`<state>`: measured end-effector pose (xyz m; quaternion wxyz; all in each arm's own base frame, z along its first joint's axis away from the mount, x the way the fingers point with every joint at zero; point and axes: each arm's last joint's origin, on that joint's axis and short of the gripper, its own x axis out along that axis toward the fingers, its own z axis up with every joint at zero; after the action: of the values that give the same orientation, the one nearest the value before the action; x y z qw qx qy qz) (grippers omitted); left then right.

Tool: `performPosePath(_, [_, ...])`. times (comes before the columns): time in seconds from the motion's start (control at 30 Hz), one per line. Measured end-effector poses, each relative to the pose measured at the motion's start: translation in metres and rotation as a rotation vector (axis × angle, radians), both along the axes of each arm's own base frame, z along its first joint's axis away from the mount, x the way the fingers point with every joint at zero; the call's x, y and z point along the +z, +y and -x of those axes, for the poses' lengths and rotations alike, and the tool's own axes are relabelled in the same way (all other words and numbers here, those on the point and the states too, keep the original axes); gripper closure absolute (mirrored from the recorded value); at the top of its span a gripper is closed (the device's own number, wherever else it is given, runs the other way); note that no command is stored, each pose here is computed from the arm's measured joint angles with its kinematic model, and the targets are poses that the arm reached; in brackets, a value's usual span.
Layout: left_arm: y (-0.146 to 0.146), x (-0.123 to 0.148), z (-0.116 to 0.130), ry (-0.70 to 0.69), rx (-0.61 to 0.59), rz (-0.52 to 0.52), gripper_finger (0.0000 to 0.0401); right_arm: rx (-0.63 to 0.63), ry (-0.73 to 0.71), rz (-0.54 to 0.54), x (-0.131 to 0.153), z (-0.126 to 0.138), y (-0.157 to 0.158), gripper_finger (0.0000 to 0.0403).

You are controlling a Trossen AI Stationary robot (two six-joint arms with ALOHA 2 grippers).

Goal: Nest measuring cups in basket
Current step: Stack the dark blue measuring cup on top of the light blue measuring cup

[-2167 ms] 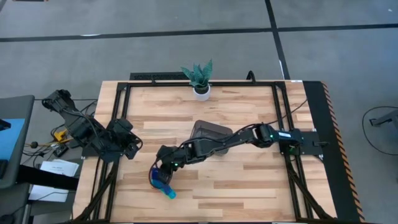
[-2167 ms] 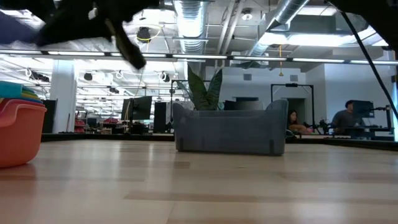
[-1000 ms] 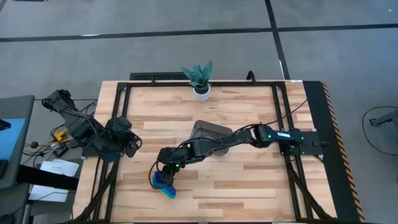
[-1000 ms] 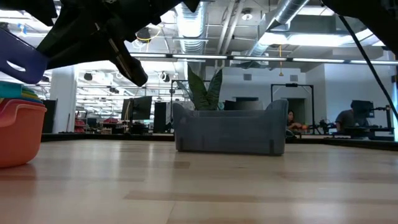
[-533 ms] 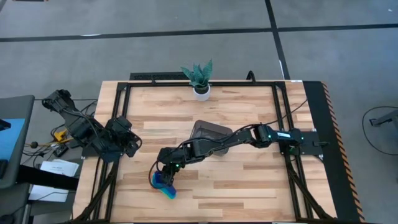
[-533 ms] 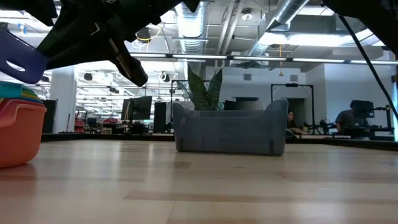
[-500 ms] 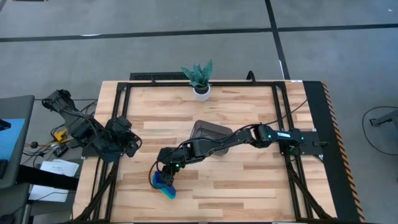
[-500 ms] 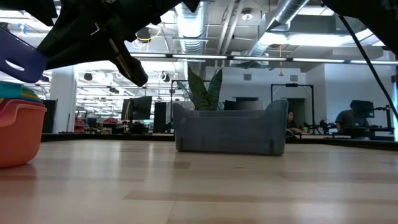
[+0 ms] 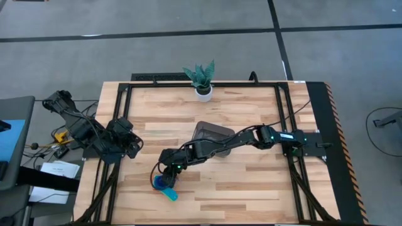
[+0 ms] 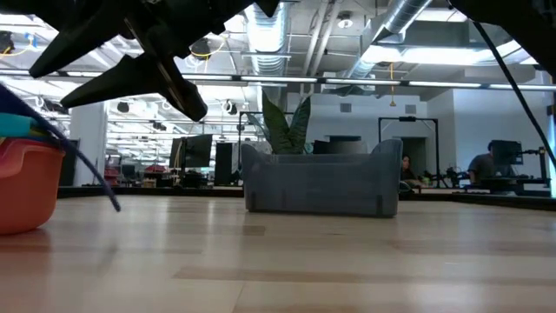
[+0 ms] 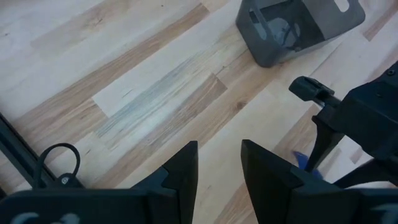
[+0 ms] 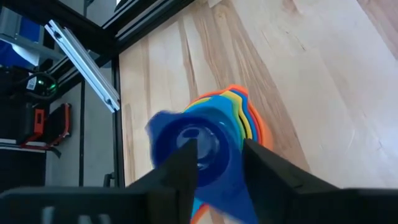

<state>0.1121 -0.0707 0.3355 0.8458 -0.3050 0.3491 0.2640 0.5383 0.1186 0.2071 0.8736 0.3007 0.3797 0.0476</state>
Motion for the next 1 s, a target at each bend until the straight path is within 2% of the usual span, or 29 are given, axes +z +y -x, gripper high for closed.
performPosePath(0.27, [0.0, 0.0, 0.0, -0.002, 0.006, 0.006, 0.0292, -0.001, 0.002, -0.002, 0.0, 0.0, 0.0, 0.0204])
performPosePath(0.5, [-0.006, -0.001, -0.007, -0.011, 0.01, 0.014, 0.0292, -0.039, 0.02, 0.03, -0.001, 0.001, -0.005, 0.0198])
performPosePath(0.63, [-0.012, -0.007, -0.014, 0.02, 0.007, -0.013, 0.0292, -0.096, 0.02, 0.072, 0.018, 0.006, -0.021, 0.0204])
performPosePath(0.73, [-0.019, -0.012, -0.023, 0.04, -0.01, -0.038, 0.0292, -0.136, 0.039, 0.141, 0.042, 0.018, -0.031, 0.0211])
performPosePath(0.93, [-0.026, -0.022, -0.039, 0.095, -0.016, -0.081, 0.0292, -0.229, 0.155, 0.427, 0.092, 0.066, -0.032, 0.0231])
performPosePath(1.0, [-0.028, -0.026, -0.046, 0.109, -0.04, -0.08, 0.0292, -0.245, 0.166, 0.471, 0.106, 0.079, -0.033, 0.0238])
